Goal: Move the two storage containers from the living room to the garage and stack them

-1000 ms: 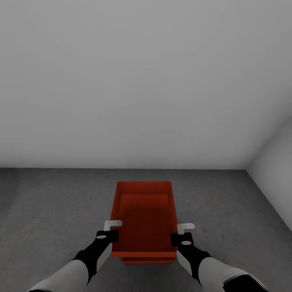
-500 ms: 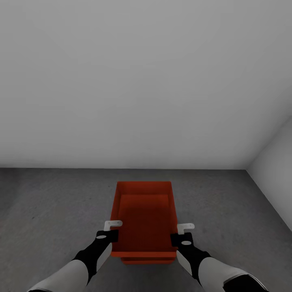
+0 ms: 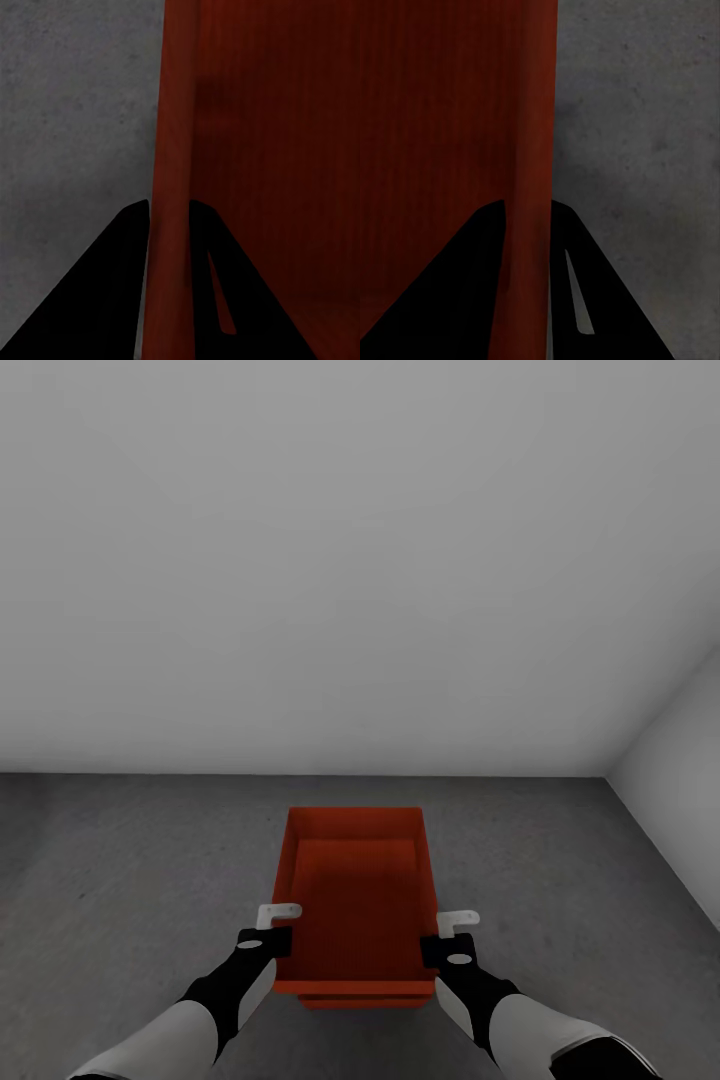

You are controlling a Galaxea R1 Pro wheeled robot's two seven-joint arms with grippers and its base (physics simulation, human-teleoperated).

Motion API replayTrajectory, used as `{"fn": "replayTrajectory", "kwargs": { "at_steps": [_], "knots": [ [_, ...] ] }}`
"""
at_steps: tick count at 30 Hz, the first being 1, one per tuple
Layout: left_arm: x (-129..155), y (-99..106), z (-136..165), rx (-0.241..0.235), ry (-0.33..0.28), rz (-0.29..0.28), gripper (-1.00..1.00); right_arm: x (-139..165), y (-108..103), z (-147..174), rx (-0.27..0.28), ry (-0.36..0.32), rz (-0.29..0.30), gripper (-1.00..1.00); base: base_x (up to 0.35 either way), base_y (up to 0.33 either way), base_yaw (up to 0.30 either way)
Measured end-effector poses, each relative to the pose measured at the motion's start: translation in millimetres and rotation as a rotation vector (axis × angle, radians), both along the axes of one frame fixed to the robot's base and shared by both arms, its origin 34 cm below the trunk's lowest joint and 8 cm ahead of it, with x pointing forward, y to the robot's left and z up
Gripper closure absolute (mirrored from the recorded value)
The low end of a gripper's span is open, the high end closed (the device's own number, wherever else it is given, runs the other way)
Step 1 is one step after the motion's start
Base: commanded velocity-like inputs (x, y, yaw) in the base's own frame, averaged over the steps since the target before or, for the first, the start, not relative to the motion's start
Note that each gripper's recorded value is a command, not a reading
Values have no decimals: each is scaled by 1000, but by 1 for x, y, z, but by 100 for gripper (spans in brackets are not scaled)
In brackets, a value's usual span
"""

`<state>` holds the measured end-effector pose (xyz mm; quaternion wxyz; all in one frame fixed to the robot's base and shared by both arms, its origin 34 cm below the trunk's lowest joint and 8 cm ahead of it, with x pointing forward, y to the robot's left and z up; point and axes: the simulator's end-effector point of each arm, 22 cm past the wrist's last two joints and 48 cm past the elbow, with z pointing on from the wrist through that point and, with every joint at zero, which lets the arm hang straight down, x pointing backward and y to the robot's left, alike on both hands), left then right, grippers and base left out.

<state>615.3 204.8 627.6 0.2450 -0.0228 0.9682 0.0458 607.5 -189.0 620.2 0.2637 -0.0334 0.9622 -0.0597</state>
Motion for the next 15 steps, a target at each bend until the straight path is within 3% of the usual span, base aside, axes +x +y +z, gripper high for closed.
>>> {"fn": "replayTrajectory", "kwargs": {
  "at_steps": [15],
  "knots": [
    [-1,-1,0,0,4,1,100,-1,-1,-1,1,3,1,100,0,0,0]
  ]
}}
